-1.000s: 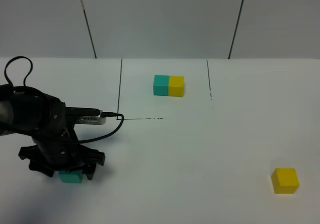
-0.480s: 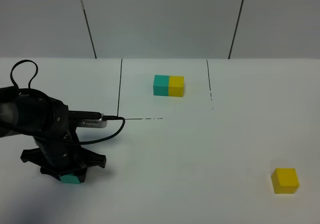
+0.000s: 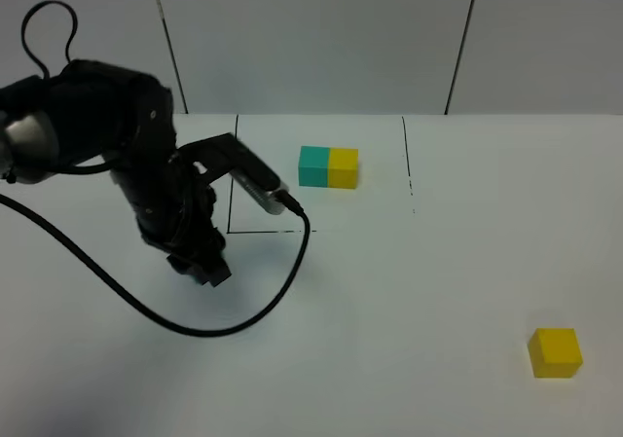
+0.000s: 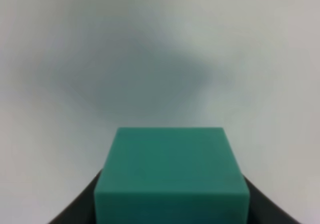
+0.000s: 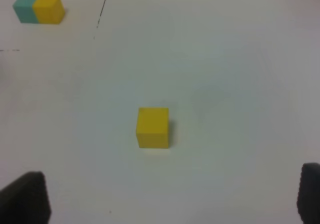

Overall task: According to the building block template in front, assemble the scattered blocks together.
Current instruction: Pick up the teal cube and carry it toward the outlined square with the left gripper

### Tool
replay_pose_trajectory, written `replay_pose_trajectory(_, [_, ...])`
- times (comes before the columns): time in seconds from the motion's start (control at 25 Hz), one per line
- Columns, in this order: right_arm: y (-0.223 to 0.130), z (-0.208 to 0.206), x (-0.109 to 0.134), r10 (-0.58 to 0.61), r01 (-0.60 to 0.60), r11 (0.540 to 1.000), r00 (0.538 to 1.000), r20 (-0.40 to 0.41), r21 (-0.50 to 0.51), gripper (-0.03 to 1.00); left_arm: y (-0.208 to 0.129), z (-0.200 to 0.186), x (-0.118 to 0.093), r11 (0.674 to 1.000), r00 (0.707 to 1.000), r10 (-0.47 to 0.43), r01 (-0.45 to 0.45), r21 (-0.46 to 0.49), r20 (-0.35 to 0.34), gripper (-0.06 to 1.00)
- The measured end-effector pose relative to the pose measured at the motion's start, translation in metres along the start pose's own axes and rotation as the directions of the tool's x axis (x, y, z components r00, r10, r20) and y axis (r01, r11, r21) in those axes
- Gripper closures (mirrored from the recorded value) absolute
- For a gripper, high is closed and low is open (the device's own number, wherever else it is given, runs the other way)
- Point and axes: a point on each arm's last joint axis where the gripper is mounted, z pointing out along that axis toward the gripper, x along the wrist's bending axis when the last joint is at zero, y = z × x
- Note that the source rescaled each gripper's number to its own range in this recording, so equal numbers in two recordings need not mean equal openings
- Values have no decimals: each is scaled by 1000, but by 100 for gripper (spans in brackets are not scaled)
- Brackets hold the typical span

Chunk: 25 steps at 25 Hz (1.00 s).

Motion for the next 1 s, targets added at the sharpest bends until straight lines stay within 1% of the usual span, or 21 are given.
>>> replay_pose_trajectory(0.08, [0,0,0,0,0,1000,1000,0,0,-3,22,-14,-7,989,990,140,-140,-48,-12,94])
replay_pose_trajectory(0.12, [0,0,0,0,0,1000,1000,0,0,-3,30,-15,-10,979,980,201,-201,-43,-8,94])
replay_pose_trajectory(0.2, [0,0,0,0,0,1000,1000,0,0,-3,50,-15,-17,949,949,315,-315,-25,10,94])
replay_pose_trajectory(0.32, [0,0,0,0,0,1000,1000,0,0,-3,77,-3,-28,912,911,410,-410,-4,38,94])
replay_pose_trajectory(0.44, [0,0,0,0,0,1000,1000,0,0,-3,105,12,-41,883,883,470,-470,-9,21,94])
replay_pose_trajectory(0.52, [0,0,0,0,0,1000,1000,0,0,-3,122,23,-51,857,857,516,-516,5,-14,94])
replay_pose_trajectory(0.6, [0,0,0,0,0,1000,1000,0,0,-3,134,40,-63,831,831,556,-555,32,-31,94])
replay_pose_trajectory(0.68, [0,0,0,0,0,1000,1000,0,0,-3,141,55,-76,809,809,587,-586,51,-30,94])
replay_pose_trajectory(0.76, [0,0,0,0,0,1000,1000,0,0,-3,144,70,-90,789,790,613,-611,66,-8,94])
replay_pose_trajectory(0.88, [0,0,0,0,0,1000,1000,0,0,-3,145,85,-101,770,774,633,-632,83,16,94])
replay_pose_trajectory(1.0, [0,0,0,0,0,1000,1000,0,0,-3,144,95,-103,774,778,627,-627,93,34,94])
